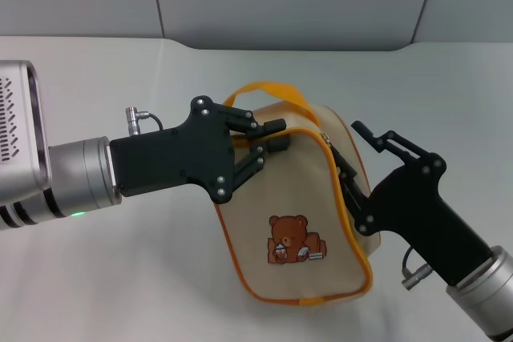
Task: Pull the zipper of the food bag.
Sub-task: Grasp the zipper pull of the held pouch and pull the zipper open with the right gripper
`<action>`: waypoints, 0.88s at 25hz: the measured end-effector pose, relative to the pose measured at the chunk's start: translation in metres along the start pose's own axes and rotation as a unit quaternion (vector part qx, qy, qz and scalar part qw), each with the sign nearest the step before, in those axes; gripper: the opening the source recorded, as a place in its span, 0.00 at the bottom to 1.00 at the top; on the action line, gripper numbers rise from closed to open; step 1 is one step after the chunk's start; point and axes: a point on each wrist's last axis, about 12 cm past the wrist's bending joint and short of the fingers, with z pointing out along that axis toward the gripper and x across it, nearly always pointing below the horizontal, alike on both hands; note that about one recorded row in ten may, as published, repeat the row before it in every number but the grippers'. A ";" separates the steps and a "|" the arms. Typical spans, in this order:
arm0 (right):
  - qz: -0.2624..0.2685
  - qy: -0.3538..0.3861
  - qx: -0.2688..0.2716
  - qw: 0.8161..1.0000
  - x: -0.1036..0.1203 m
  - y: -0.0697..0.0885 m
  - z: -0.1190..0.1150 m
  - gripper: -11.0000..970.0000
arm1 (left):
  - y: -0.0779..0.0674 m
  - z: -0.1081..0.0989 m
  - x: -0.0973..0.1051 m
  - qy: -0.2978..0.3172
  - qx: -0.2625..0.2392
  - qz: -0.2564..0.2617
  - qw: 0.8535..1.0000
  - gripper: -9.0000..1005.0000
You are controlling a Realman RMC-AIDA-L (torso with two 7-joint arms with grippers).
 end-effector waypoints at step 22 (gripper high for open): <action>0.000 0.015 -0.013 1.000 0.003 0.003 -0.001 0.03 | -0.001 0.001 0.000 -0.001 0.001 -0.003 1.000 0.10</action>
